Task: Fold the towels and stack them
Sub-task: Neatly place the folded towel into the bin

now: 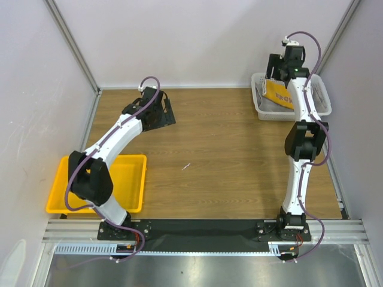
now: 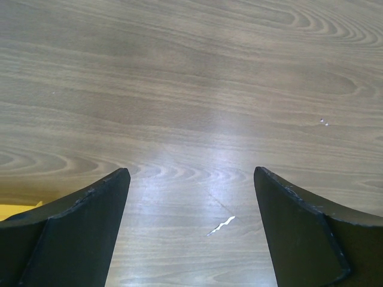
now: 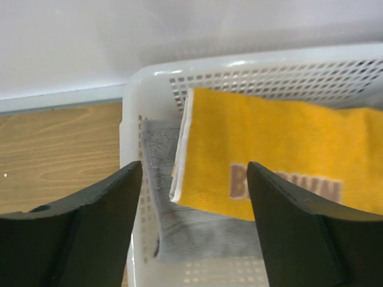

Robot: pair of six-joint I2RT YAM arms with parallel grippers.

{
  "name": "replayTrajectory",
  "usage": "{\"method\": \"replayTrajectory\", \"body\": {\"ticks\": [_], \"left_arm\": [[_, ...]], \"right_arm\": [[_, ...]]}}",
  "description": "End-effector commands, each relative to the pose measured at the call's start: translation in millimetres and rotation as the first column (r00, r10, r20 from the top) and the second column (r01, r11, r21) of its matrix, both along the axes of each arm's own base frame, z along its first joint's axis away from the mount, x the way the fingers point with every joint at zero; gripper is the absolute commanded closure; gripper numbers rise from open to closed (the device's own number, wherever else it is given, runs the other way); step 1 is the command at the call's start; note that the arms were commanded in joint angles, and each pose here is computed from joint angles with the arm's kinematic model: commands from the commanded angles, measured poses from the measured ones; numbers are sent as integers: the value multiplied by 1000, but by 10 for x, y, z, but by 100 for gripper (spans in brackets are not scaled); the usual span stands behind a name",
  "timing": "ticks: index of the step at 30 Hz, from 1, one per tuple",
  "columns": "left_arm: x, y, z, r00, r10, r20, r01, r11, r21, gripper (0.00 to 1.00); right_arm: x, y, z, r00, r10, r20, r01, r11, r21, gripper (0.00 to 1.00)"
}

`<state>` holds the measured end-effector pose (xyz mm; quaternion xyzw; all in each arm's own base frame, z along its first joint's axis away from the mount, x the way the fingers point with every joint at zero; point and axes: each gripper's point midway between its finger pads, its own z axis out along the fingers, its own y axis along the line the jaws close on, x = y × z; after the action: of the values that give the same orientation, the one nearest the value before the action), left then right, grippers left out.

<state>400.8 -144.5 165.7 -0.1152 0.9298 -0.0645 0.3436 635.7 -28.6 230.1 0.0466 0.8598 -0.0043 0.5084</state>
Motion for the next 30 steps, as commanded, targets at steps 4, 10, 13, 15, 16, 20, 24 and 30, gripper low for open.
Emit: {"method": "replayTrajectory", "body": {"ticks": [4, 10, 13, 15, 16, 20, 24, 30], "left_arm": [[-48, 136, 251, 997, 17, 80, -18, 1000, 12, 9], [-67, 178, 232, 997, 25, 75, -27, 999, 24, 9], [-73, 184, 213, 997, 25, 67, -27, 999, 26, 9], [-66, 182, 213, 997, 24, 67, -26, 999, 27, 9], [-65, 191, 201, 998, 27, 65, -29, 999, 29, 9], [-57, 199, 173, 998, 29, 59, -30, 999, 30, 8], [-64, 211, 157, 998, 30, 57, -32, 999, 33, 8], [-64, 267, 181, 998, 37, 60, -39, 998, 40, 8]], "right_arm": [[50, -70, -537, 993, -73, -93, 83, 991, 109, 32], [38, 114, -831, 988, -8, -154, 33, 986, 163, 37], [26, 194, -884, 987, 10, -163, 19, 985, 172, 38], [23, 234, -903, 987, 15, -163, 13, 986, 167, 38], [19, 235, -903, 986, 9, -164, 19, 986, 167, 38], [3, 255, -948, 984, 12, -175, 17, 986, 166, 38], [-37, 229, -1061, 979, -3, -205, 30, 991, 132, 48], [-113, 174, -1096, 971, -21, -239, 47, 994, 102, 78]]}}
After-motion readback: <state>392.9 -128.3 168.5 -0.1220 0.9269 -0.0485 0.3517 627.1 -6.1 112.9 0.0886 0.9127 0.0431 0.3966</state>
